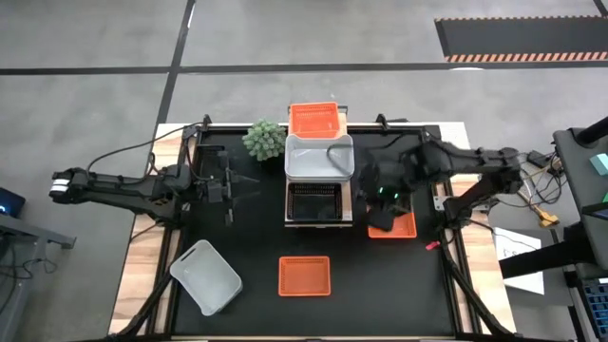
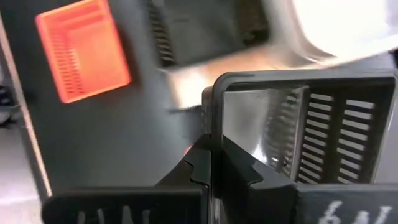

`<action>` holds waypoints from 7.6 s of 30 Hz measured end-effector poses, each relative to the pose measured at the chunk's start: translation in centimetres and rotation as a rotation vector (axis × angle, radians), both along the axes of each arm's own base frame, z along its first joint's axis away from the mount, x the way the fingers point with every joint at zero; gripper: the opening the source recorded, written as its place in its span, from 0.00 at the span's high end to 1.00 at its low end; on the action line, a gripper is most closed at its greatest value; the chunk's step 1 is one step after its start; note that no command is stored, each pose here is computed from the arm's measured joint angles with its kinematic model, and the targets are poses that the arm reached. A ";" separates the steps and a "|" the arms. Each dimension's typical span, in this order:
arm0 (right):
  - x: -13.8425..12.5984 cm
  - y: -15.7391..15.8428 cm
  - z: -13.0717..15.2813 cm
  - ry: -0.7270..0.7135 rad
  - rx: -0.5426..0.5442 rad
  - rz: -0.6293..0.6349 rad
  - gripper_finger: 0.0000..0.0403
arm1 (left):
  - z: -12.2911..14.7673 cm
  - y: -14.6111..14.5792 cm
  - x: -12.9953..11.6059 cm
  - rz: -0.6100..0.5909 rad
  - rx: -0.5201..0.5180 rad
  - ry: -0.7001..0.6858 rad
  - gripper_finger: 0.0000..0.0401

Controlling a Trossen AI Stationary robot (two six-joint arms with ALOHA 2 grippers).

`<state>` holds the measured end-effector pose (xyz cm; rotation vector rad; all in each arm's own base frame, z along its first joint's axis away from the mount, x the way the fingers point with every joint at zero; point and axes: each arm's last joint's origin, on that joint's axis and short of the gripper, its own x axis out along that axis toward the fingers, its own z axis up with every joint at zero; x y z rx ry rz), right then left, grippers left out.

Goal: Stack baskets on shelf by color
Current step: Stack the right black bin into the black bin on the shelf, then stack the gray bin into the gray bins on the shelf

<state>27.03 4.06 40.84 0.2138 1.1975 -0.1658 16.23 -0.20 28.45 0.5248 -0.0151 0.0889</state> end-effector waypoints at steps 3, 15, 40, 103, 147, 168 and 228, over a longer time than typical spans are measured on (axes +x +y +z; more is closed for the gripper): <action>1.7 2.1 0.1 -0.017 -0.009 0.058 0.98 | -0.1 0.0 0.0 0.000 0.000 0.005 0.70; 8.3 5.8 -0.2 -0.099 -0.174 0.196 0.98 | -0.4 0.0 0.5 0.000 -0.005 0.027 0.70; 11.3 5.4 -0.7 -0.243 -0.321 0.225 0.98 | -3.6 -0.1 2.1 -0.010 -0.011 0.287 0.70; 14.5 3.0 -2.5 -0.237 -0.452 0.377 0.94 | -3.9 -0.3 5.7 -0.037 0.012 0.381 0.70; -1.9 -1.7 -11.3 -1.037 -0.695 0.688 0.98 | -4.1 -4.0 7.8 -0.197 -0.318 0.189 0.70; -2.3 -1.8 -11.3 -1.025 -0.600 0.616 0.97 | -4.0 -3.7 7.8 -0.092 -0.450 0.166 0.70; -2.6 -2.0 -11.9 -0.922 -0.651 0.617 0.83 | -5.2 -1.1 5.1 0.574 -0.624 0.188 0.70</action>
